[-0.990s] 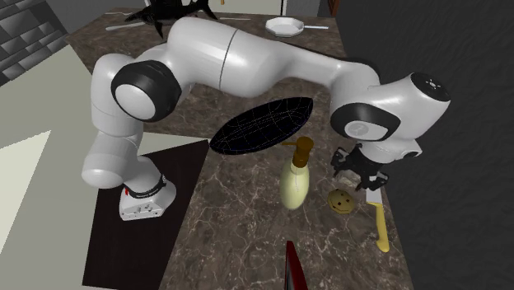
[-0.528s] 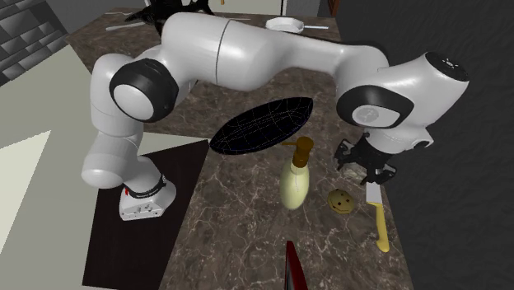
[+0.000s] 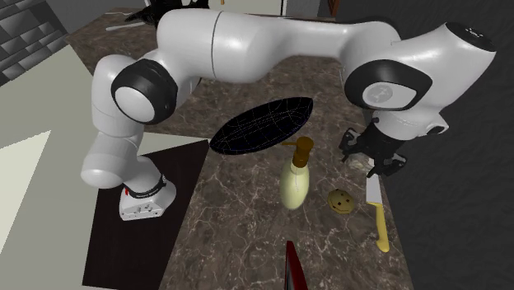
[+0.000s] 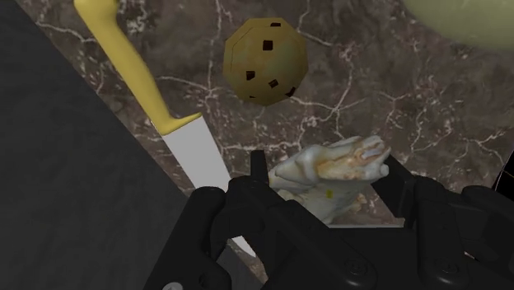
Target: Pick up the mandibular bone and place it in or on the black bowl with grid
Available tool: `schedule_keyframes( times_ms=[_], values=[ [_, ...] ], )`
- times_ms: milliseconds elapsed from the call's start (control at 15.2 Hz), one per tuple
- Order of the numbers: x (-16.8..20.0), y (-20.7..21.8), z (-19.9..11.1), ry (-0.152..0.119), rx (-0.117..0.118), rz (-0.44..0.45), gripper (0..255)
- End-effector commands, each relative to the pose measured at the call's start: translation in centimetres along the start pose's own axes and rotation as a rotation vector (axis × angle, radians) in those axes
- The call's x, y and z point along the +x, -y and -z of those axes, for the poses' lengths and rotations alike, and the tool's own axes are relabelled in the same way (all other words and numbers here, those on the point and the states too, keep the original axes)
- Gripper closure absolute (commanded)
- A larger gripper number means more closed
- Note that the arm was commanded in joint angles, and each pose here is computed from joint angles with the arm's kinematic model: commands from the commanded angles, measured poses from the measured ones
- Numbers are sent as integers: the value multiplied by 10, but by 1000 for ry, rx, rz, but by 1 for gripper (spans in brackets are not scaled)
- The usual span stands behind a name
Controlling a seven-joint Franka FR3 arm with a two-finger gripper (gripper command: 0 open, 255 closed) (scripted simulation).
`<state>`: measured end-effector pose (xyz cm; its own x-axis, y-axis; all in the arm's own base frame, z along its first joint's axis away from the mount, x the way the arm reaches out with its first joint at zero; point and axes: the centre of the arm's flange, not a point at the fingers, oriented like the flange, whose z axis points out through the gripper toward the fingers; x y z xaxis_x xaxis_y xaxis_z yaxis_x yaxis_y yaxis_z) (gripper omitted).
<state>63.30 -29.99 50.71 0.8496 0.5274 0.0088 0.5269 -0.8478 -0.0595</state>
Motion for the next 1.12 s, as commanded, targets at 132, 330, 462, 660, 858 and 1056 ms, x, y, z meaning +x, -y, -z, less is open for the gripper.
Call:
schedule_keyframes(
  times_ms=[132,330,462,660,858,1056],
  values=[
    [0,2,22,0,0,0,255],
    [0,3,38,0,0,0,255],
    [0,3,48,0,0,0,255],
    [0,4,64,0,0,0,255],
    [0,31,64,0,0,0,255],
    [-1,70,62,0,0,0,255]
  ],
)
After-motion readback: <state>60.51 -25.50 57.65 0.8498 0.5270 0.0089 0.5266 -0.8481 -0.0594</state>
